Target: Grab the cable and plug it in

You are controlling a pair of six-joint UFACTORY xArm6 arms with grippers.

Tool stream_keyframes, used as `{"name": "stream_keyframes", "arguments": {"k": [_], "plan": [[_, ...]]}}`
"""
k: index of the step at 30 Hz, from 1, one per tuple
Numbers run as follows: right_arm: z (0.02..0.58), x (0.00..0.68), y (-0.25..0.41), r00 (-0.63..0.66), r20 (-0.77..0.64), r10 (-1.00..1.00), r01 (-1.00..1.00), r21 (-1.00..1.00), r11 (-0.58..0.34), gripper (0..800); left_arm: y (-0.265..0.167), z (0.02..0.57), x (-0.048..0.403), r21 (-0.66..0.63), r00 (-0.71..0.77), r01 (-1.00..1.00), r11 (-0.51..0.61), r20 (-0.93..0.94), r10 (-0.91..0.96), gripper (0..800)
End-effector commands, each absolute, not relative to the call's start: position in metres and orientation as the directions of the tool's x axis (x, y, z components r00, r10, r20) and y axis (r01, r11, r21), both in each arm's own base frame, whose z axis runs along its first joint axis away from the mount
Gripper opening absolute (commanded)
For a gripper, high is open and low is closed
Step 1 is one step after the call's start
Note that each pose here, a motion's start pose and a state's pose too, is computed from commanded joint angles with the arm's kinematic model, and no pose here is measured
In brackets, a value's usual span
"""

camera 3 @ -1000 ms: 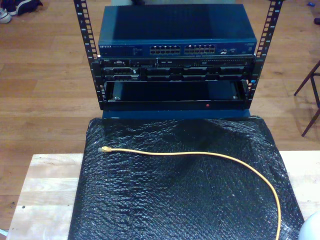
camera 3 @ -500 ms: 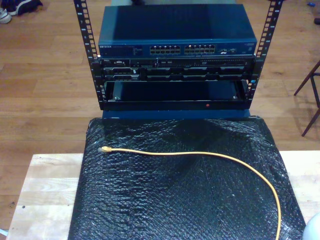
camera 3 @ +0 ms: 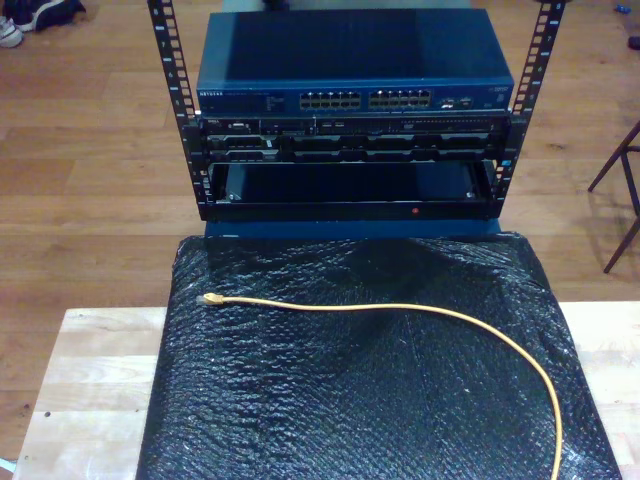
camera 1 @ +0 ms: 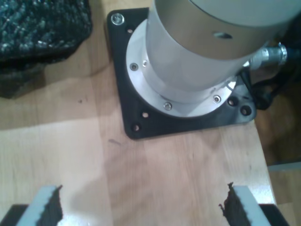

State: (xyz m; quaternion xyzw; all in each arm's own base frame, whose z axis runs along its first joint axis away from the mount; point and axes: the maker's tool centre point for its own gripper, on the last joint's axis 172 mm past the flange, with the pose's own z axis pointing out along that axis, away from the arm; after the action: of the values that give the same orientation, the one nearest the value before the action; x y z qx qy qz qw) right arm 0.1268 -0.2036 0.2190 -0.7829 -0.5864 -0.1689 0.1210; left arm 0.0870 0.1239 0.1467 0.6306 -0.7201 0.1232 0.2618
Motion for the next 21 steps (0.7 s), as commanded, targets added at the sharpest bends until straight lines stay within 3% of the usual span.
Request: {"name": "stream_keyframes", "arguments": {"k": [10,21], "plan": [[0.275,0.176,-0.166,0.263,0.595,0.76,0.945,0.001,-0.328,798,0.118,0.151,0.107,0.157,-0.058,-0.974,0.162,0.522,-0.851,800],[0.309,0.236,-0.131,0.318,0.669,0.672,0.918,-0.041,-0.394,798,0.108,0.161,0.134,0.195,-0.029,-0.971,0.141,0.49,-0.871,800]]}}
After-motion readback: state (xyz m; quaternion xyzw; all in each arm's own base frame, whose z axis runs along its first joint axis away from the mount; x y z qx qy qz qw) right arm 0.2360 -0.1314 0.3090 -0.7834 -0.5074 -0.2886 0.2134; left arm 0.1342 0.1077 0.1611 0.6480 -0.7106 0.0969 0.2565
